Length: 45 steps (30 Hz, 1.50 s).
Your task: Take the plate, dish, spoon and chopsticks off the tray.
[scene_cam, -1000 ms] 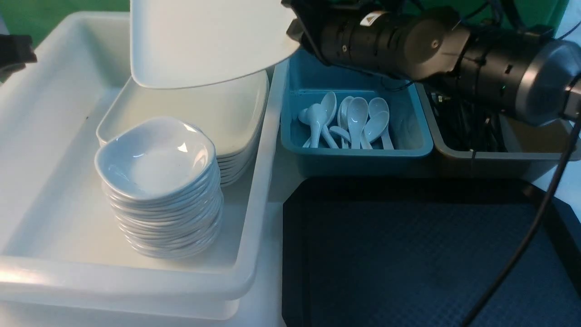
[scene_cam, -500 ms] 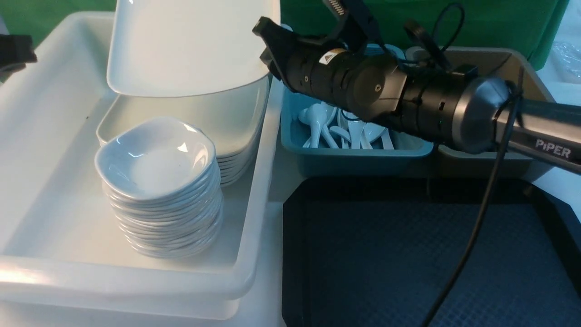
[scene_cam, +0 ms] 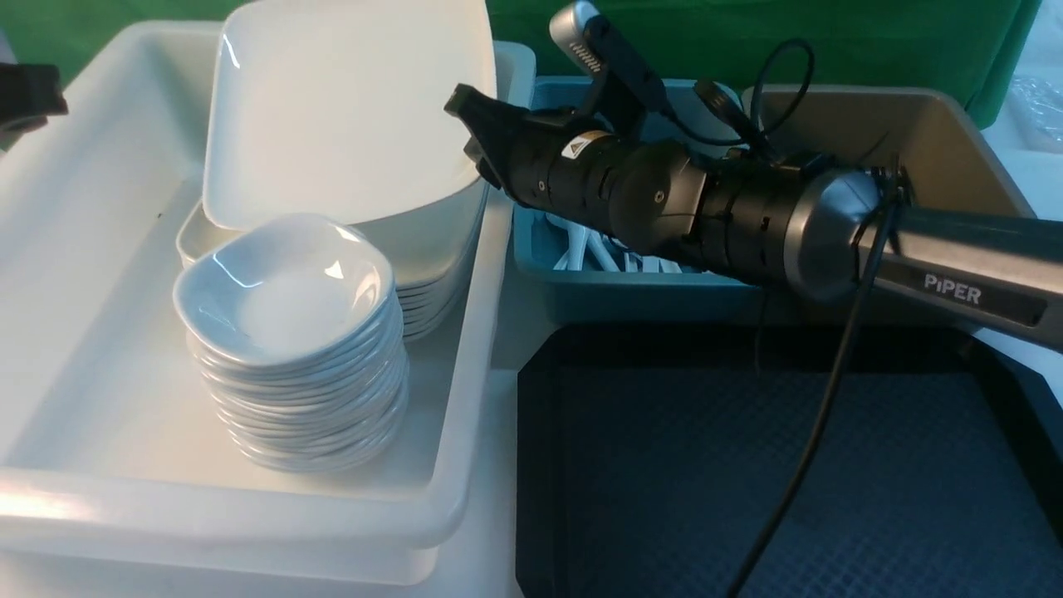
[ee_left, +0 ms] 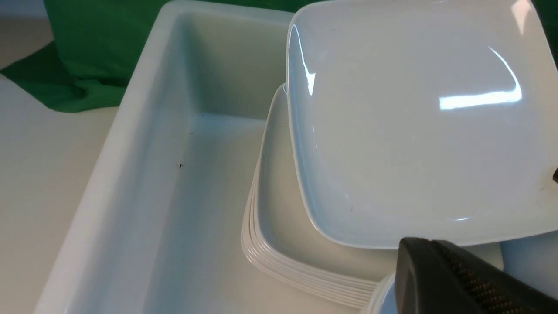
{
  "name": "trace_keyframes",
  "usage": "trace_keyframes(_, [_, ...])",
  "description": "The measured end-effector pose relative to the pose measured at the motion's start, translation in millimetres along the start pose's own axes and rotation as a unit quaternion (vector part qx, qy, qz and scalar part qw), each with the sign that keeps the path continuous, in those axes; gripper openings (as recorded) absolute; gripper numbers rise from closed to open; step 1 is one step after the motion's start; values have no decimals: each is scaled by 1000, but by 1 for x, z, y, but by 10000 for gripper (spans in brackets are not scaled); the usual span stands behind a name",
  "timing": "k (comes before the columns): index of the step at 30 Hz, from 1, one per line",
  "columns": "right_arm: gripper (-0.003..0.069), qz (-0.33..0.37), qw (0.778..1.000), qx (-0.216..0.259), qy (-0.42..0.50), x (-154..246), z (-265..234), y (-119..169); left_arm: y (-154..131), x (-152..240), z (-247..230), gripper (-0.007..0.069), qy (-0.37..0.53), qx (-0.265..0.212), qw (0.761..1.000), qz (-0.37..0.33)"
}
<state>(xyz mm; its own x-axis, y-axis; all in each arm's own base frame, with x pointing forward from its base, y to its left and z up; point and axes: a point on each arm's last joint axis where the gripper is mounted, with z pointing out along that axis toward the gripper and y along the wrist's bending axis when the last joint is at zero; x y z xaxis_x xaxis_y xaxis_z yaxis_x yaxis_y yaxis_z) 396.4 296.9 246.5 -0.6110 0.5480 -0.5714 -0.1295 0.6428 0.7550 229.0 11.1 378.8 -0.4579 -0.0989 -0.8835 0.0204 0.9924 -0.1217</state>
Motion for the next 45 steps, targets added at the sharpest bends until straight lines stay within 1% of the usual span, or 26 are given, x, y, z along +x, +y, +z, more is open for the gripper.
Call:
trace_keyframes(4, [54, -1, 1000, 1, 2, 2, 1, -1, -1, 1, 0, 7, 3, 7, 1000, -3])
trace_keyframes(7, [57, -2, 1000, -1, 5, 5, 1, 1, -6, 3, 5, 7, 16, 39, 999, 8])
trace_keyframes(11, [82, -2, 1000, -1, 5, 6, 1, 2, -7, 8, 17, 7, 45, 59, 997, -2])
trace_keyframes(13, [123, -1, 1000, -1, 6, 6, 1, 2, -7, 10, 23, 7, 53, 62, 997, -3])
trace_keyframes(14, [156, 3, 1000, -1, 6, 5, 1, 2, -7, 11, 26, 7, 56, 63, 996, -3])
trace_keyframes(15, [162, 4, 1000, -1, 8, 6, 1, 2, -7, 11, 26, 7, 57, 63, 996, -4])
trace_keyframes(16, [183, 5, 1000, 0, 9, 6, 1, 2, -6, 11, 26, 7, 57, 63, 996, -5])
trace_keyframes(17, [234, 5, 1000, 0, 11, 6, 1, 2, -7, 11, 26, 7, 57, 64, 996, -5])
trace_keyframes(18, [234, 6, 1000, 0, 11, 6, 1, 2, -7, 11, 26, 7, 57, 64, 996, -5])
trace_keyframes(19, [256, 6, 1000, 1, 13, 6, 0, 2, -7, 11, 26, 7, 57, 64, 996, -5])
trace_keyframes(21, [271, 6, 1000, 1, 16, 7, 0, 2, -6, 11, 26, 7, 56, 63, 996, -5])
trace_keyframes(27, [276, 6, 999, 9, 38, 10, -1, 2, -6, 11, 26, 7, 56, 63, 996, -5])
trace_keyframes(34, [276, 0, 997, 12, 71, 11, -6, 6, -6, 11, 26, 7, 58, 63, 996, -4])
trace_keyframes(37, [275, -37, 995, 13, 90, 4, -15, 10, -7, 12, 26, 7, 63, 67, 996, -2])
trace_keyframes(38, [267, -62, 993, 13, 98, -3, -22, 12, -8, 12, 26, 7, 65, 71, 995, 2])
trace_keyframes(40, [227, -120, 987, 13, 109, -18, -35, 15, -9, 13, 26, 7, 66, 80, 995, 11])
trace_keyframes(42, [160, -181, 976, 18, 118, -37, -54, 19, -13, 13, 26, 7, 65, 91, 993, 24])
trace_keyframes(43, [98, -218, 969, 18, 117, -53, -72, 24, -18, 13, 26, 7, 65, 101, 992, 35])
trace_keyframes(44, [59, -250, 961, 23, 115, -68, -90, 28, -24, 14, 26, 7, 67, 111, 991, 44])
trace_keyframes(45, [55, -256, 959, 27, 118, -69, -90, 26, -24, 14, 26, 7, 67, 110, 991, 45])
